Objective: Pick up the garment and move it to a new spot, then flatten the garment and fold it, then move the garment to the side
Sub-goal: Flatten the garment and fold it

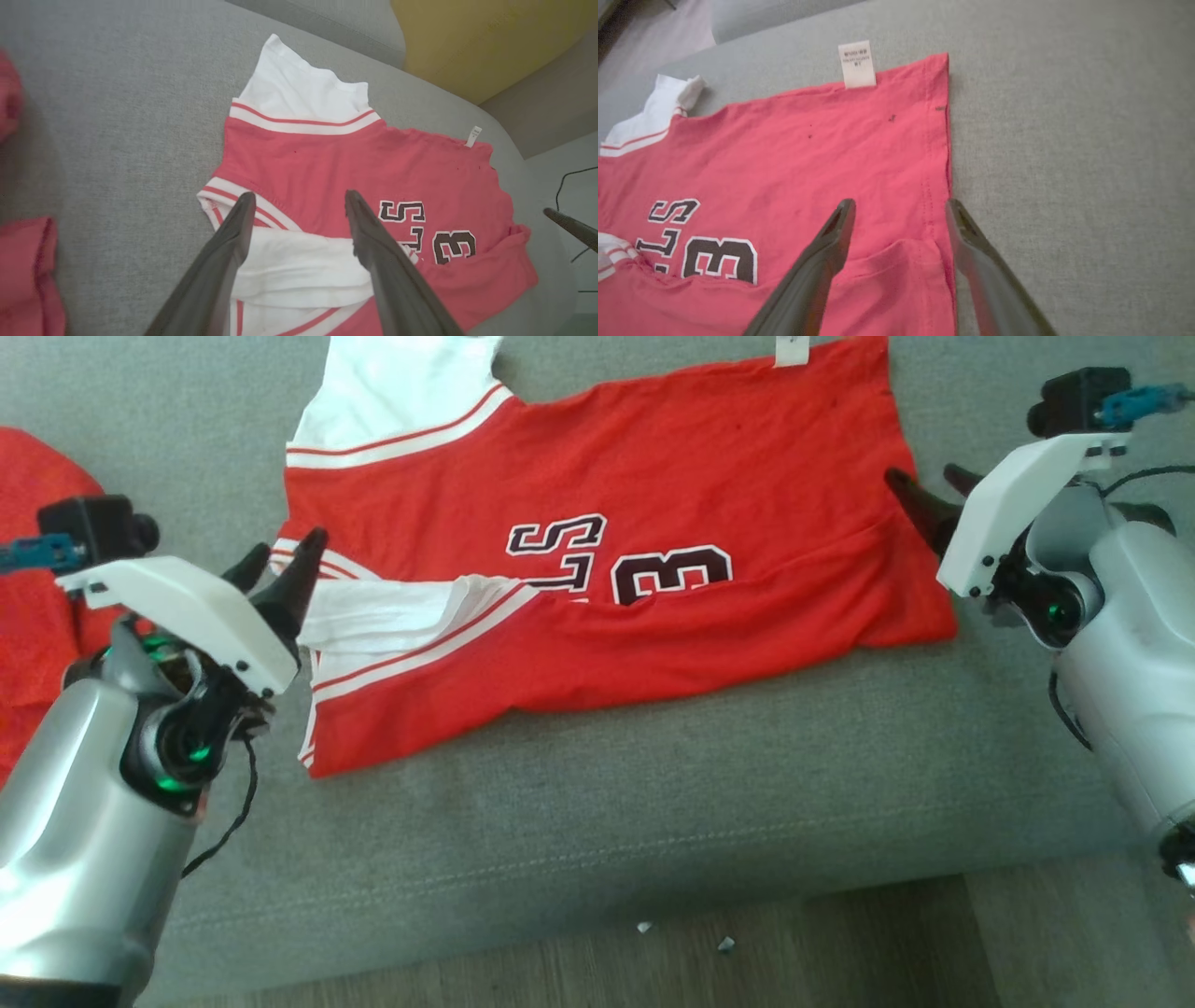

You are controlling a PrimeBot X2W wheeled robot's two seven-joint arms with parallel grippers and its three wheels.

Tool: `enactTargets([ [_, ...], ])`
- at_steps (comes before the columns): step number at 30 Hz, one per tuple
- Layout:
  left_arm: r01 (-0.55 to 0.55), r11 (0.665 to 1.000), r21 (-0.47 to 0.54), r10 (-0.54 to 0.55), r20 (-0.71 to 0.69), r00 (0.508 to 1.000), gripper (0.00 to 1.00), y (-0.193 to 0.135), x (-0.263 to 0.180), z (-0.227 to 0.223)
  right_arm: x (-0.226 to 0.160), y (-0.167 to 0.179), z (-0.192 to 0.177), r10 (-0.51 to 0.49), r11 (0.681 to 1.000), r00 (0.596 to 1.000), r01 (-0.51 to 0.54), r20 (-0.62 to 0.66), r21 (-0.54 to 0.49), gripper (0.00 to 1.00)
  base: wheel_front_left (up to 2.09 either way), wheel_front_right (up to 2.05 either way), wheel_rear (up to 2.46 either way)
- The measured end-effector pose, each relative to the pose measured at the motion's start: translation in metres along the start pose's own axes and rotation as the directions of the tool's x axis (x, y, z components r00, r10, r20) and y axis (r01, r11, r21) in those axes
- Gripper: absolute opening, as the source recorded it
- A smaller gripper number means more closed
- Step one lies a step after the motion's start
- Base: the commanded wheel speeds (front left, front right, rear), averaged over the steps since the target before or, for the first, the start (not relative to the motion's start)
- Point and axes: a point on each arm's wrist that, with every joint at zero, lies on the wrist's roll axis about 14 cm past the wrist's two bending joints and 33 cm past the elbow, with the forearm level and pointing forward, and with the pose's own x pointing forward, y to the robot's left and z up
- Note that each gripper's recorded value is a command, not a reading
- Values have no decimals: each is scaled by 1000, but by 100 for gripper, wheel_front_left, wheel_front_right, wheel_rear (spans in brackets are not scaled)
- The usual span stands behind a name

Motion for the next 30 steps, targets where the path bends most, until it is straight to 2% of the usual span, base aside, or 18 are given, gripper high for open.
enactTargets([
  [4, -34, 999, 13, 32, 129, 991, 100, 2, -5, 22, -8, 1, 20, 3, 1000, 992, -4, 124, 6, 100, 0, 0, 0],
  [7, -49, 998, 34, 39, 267, 963, 100, -1, -15, 46, -19, 3, 43, 10, 1000, 964, -17, 266, 21, 100, 0, 0, 0],
  [10, -50, 998, 28, 35, 393, 919, 100, -7, -29, 59, -34, 8, 63, 23, 999, 914, -32, 405, 16, 100, 0, 0, 0],
  [14, -70, 998, 6, 57, 513, 856, 100, -9, -54, 55, -54, 15, 72, 39, 999, 825, -46, 564, -1, 100, 0, 0, 0],
  [17, -79, 997, -12, 74, 523, 849, 100, -9, -67, 36, -61, 22, 62, 40, 997, 797, -70, 603, 28, 100, 0, 0, 0],
  [20, -100, 995, -30, 101, 512, 853, 100, -5, -76, 16, -62, 35, 42, 66, 997, 800, -78, 597, -5, 100, 0, 0, 0],
  [22, -126, 991, -43, 130, 530, 838, 100, 0, -82, 14, -62, 41, 31, 71, 997, 800, -78, 596, -14, 100, 0, 0, 0],
  [26, -139, 990, -7, 119, 552, 825, 100, -7, -88, 8, -69, 49, 22, 74, 997, 785, -70, 616, -30, 100, 0, 0, 0],
  [30, -158, 987, 31, 113, 564, 818, 100, -11, -96, -2, -84, 55, 16, 59, 998, 741, -40, 669, -44, 100, 0, 0, 0],
])
